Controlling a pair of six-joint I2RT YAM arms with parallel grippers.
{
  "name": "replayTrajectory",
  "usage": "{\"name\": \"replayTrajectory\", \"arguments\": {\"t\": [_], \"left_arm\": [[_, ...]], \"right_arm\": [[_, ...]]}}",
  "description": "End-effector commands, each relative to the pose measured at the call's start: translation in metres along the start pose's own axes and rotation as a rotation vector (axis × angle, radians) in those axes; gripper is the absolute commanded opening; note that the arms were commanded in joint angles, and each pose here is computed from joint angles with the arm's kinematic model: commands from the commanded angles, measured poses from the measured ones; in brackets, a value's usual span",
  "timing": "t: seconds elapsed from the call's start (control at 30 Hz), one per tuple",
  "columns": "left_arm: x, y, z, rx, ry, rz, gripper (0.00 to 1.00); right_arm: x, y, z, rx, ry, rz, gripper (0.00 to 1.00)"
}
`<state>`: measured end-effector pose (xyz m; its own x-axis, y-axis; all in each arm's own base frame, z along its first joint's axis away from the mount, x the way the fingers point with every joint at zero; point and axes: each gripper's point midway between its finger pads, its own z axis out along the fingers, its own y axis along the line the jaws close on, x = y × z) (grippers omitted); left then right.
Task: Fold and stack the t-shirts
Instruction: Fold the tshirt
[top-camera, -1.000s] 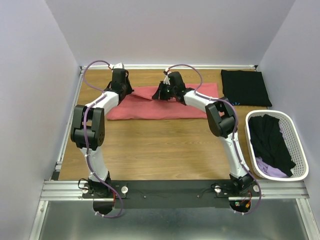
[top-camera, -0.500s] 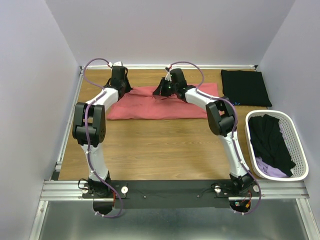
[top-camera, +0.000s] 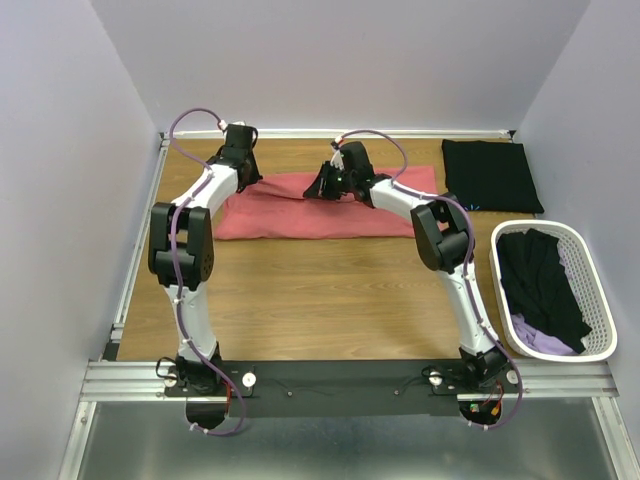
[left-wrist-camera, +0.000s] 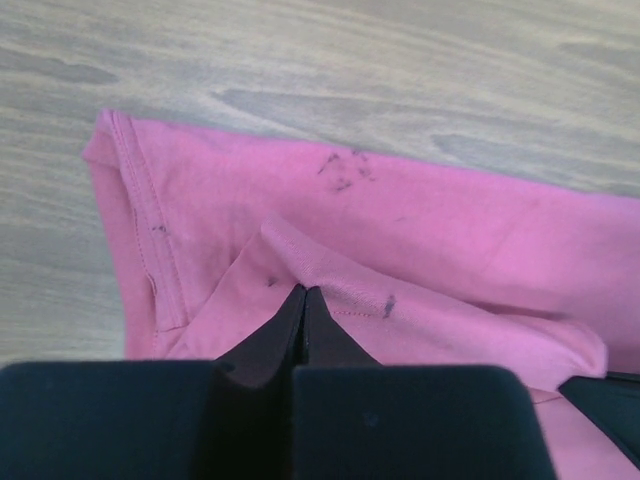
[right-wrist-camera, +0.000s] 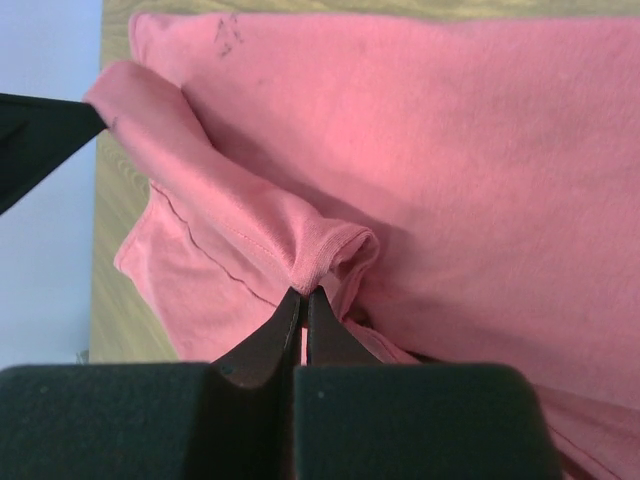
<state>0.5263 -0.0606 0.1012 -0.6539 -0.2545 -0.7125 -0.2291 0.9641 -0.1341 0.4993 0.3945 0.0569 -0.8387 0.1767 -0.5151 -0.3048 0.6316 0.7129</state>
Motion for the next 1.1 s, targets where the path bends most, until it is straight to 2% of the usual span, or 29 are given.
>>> {"name": "replayTrajectory", "arguments": {"t": [0.0, 0.03, 0.07, 0.1, 0.13, 0.17, 0.27, 0.4, 0.6, 1.07], "left_arm": [[0.008, 0.016, 0.008, -0.073, 0.034, 0.039, 0.15], [0.008, 0.014, 0.008, -0.063, 0.022, 0.03, 0.36], [0.011, 0.013, 0.006, -0.055, 0.029, 0.023, 0.36], [0.0, 0.008, 0.001, -0.027, -0.015, 0.006, 0.54], [0.006, 0.008, -0.001, -0.013, -0.012, -0.016, 0.64], [-0.002, 0.004, -0.004, 0.005, -0.05, -0.038, 0.66], [-0.007, 0.001, -0.015, 0.044, -0.086, -0.114, 0.68], [0.006, -0.006, -0.017, 0.114, -0.057, -0.211, 0.68], [0.019, -0.017, 0.001, 0.158, -0.013, -0.231, 0.66], [0.012, -0.002, 0.026, 0.11, -0.08, -0.198, 0.75]], "right_arm": [[0.003, 0.005, -0.008, -0.009, 0.021, 0.014, 0.06], [0.005, 0.005, -0.007, -0.01, 0.024, 0.016, 0.06], [0.004, 0.006, -0.007, -0.012, 0.023, 0.015, 0.06], [0.005, 0.006, -0.005, -0.015, 0.027, 0.013, 0.06], [0.004, 0.005, -0.005, -0.014, 0.024, 0.013, 0.06], [0.004, 0.004, -0.004, -0.013, 0.025, 0.014, 0.06], [0.002, 0.004, -0.003, -0.013, 0.02, 0.01, 0.06], [0.003, 0.003, 0.001, -0.013, 0.022, 0.015, 0.06], [-0.002, 0.005, 0.001, -0.019, 0.012, 0.01, 0.06], [0.002, 0.007, 0.002, -0.034, 0.028, 0.014, 0.06]]}}
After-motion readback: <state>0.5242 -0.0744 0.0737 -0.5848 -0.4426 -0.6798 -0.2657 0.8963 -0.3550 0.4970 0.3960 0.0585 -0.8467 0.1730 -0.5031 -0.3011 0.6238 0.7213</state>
